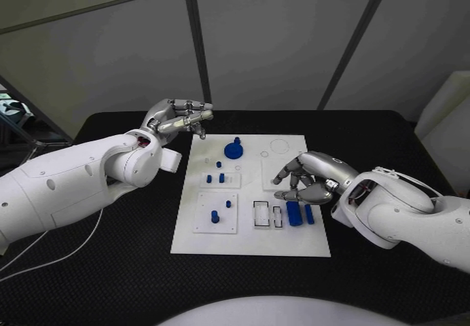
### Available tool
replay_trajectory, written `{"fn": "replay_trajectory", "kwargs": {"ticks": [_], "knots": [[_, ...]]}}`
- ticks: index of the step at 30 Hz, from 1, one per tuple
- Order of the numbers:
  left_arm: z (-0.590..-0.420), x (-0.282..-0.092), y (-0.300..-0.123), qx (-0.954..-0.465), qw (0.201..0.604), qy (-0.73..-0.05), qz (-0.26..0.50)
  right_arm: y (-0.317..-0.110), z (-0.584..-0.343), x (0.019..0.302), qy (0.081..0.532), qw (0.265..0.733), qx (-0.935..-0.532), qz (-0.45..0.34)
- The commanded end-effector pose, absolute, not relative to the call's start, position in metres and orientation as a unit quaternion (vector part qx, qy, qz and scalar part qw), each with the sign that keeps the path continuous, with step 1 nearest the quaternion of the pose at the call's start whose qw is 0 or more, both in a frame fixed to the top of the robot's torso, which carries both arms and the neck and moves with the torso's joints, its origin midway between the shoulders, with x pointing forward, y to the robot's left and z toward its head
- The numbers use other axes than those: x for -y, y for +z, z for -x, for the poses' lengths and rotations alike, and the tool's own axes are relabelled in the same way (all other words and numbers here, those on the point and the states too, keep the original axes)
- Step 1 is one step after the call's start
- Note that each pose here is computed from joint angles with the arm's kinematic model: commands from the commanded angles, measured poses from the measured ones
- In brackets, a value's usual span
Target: Assemble the parts on the task board
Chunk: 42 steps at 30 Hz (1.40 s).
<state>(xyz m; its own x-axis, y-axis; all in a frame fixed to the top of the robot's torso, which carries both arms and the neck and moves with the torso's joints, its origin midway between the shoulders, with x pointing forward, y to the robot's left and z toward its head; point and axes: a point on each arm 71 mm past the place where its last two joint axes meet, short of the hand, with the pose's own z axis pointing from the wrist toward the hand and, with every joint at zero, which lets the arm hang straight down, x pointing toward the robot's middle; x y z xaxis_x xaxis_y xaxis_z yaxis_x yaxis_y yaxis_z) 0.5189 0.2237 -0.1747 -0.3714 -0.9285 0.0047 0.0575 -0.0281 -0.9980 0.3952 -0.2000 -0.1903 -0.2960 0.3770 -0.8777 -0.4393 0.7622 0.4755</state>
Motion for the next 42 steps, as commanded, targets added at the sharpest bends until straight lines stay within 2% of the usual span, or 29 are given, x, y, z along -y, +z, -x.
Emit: {"fn": "replay_trajectory", "kwargs": {"ticks": [1,7,17,26,42], "knots": [[-0.518,-0.223,-0.173,-0.565,0.404,-0.609,0.383,-0.193,-0.396,0.214,0.32,0.577,-0.75,-0.042],[-0.517,-0.225,-0.173,-0.565,0.404,-0.609,0.383,-0.195,-0.389,0.239,0.257,0.573,-0.778,-0.035],[-0.517,-0.225,-0.174,-0.565,0.404,-0.609,0.383,-0.202,-0.382,0.239,0.208,0.559,-0.802,-0.016],[-0.516,-0.226,-0.174,-0.565,0.405,-0.608,0.383,-0.213,-0.379,0.235,0.197,0.545,-0.815,-0.022],[-0.516,-0.226,-0.174,-0.565,0.405,-0.608,0.383,-0.229,-0.372,0.22,0.211,0.524,-0.825,-0.025]]}}
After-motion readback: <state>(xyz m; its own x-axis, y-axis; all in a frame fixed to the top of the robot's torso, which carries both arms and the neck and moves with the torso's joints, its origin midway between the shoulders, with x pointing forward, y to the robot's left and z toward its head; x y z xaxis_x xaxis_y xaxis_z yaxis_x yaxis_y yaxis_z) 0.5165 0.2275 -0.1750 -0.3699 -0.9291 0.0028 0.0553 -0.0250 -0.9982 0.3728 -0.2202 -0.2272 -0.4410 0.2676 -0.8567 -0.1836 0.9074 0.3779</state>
